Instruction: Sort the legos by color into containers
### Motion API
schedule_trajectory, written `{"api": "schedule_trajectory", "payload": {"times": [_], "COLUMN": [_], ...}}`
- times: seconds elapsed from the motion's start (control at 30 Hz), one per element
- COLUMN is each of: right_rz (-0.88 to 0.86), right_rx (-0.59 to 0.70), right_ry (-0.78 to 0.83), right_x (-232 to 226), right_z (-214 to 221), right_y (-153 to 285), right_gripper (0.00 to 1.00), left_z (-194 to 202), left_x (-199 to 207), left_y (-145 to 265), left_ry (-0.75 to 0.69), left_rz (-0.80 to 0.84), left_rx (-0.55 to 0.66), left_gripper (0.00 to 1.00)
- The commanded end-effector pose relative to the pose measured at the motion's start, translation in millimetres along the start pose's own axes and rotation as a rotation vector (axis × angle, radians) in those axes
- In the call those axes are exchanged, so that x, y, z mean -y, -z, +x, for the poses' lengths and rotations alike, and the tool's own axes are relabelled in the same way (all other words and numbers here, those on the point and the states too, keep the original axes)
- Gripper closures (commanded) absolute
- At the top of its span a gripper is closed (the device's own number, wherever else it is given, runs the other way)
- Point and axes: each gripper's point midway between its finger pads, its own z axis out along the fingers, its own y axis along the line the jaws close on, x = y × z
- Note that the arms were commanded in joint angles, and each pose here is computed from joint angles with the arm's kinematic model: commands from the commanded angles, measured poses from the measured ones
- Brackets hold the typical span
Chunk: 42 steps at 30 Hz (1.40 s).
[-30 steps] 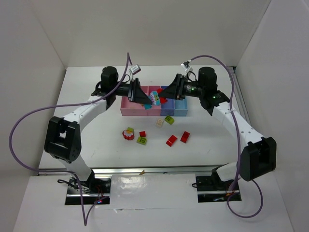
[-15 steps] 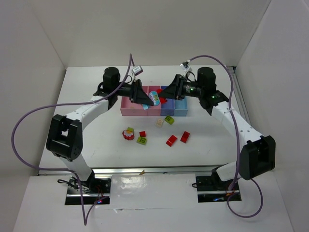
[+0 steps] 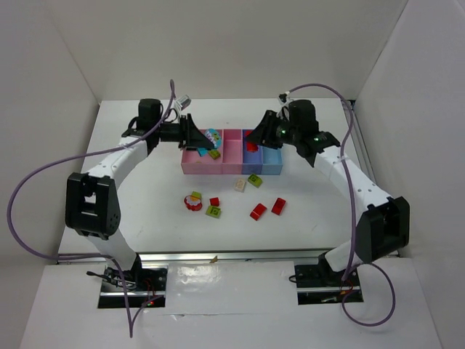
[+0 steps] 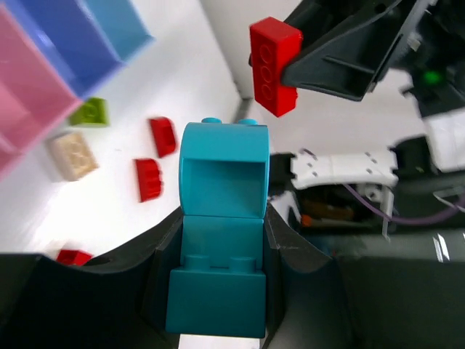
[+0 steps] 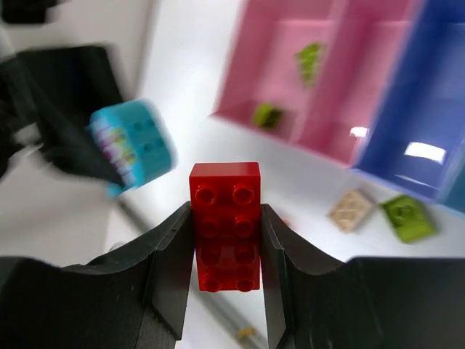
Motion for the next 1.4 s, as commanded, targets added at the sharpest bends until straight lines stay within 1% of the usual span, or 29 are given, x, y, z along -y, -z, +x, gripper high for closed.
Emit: {"api": "schedule_trajectory", "payload": {"times": [0.0,0.03,0.07,0.1,0.13,0.23,0.27,0.33,0.37,0.57,0.6,0.67,0.7,0.73,0.77,0.8,0.83,0.87,0.93,1.03,1.07,1.1,1.13,1.17,1.2,1.23,1.3,1.33,1.37], "right_rz": [0.320,0.362,0.372,0.380,0.373,0.372,0.385,0.380,0.393,0.379,0.391,0.370,0.370,0.372,0.373,0.377,0.377,0.357,0.357,0.287,0.264,0.204,0.149,0.092,-0.015,-0.092,-0.233,-0.276,-0.316], "right_rx": [0.132,0.104,0.098,0.111,0.103,0.087,0.088,0.092,0.073,0.053,0.036,0.043,0.043,0.039,0.038,0.031,0.030,0.043,0.055,0.069,0.051,0.015,0.045,0.043,-0.016,0.029,-0.005,-0.017,-0.042], "right_ry": [0.036,0.036,0.046,0.049,0.047,0.062,0.062,0.079,0.086,0.103,0.099,0.102,0.102,0.101,0.100,0.108,0.117,0.121,0.129,0.166,0.184,0.173,0.189,0.192,0.187,0.220,0.254,0.277,0.289], "right_x": [30,40,39,42,46,54,58,57,69,78,86,80,81,83,82,83,83,74,71,50,46,41,31,23,14,-2,-26,-36,-42], "right_z": [-28,-20,-17,-21,-20,-23,-24,-27,-22,-23,-17,-23,-24,-23,-24,-24,-25,-31,-39,-50,-46,-40,-54,-56,-40,-55,-45,-43,-38], "right_y": [-13,-27,-34,-40,-52,-83,-88,-99,-114,-140,-145,-151,-153,-157,-156,-158,-158,-155,-147,-133,-130,-125,-112,-104,-97,-79,-63,-56,-53], "right_gripper": [0.86,0.86,0.86,0.86,0.86,0.86,0.86,0.86,0.85,0.80,0.77,0.68,0.53,0.46,0.41,0.30,0.27,0.25,0.25,0.31,0.34,0.35,0.35,0.35,0.35,0.33,0.30,0.22,0.19], "left_z": [-12,-15,-17,-24,-26,-23,-26,-19,-19,-18,-16,-15,-12,-15,-13,-15,-13,-17,-18,-14,-15,-16,-12,-12,-8,-11,-7,-5,-5], "left_x": [-5,-8,-8,-11,-15,-9,-6,-13,-13,-15,-16,-12,-12,-8,-12,-10,-14,-10,-10,-10,-6,-1,0,8,12,15,23,28,33], "left_y": [12,13,19,23,27,30,35,34,39,44,44,43,43,43,42,43,42,42,41,39,38,37,32,31,28,27,22,18,14], "left_ry": [-0.079,-0.070,-0.054,-0.053,-0.043,-0.076,-0.086,-0.066,-0.064,-0.064,-0.053,-0.070,-0.056,-0.074,-0.057,-0.075,-0.059,-0.071,-0.080,-0.063,-0.074,-0.099,-0.092,-0.114,-0.128,-0.137,-0.149,-0.169,-0.186], "left_rz": [-0.181,-0.212,-0.246,-0.308,-0.331,-0.332,-0.341,-0.349,-0.354,-0.369,-0.372,-0.345,-0.348,-0.338,-0.342,-0.341,-0.344,-0.341,-0.329,-0.307,-0.280,-0.260,-0.237,-0.200,-0.177,-0.157,-0.092,-0.064,-0.043], "left_rx": [0.030,0.041,0.056,0.093,0.105,0.102,0.119,0.104,0.115,0.122,0.117,0.097,0.090,0.089,0.081,0.083,0.076,0.081,0.074,0.057,0.045,0.040,0.019,0.007,-0.009,-0.013,-0.039,-0.050,-0.058], "left_gripper": [1.00,1.00,1.00,1.00,1.00,1.00,1.00,1.00,1.00,1.00,1.00,1.00,1.00,1.00,1.00,1.00,1.00,1.00,1.00,1.00,1.00,1.00,1.00,1.00,1.00,1.00,1.00,1.00,1.00]}}
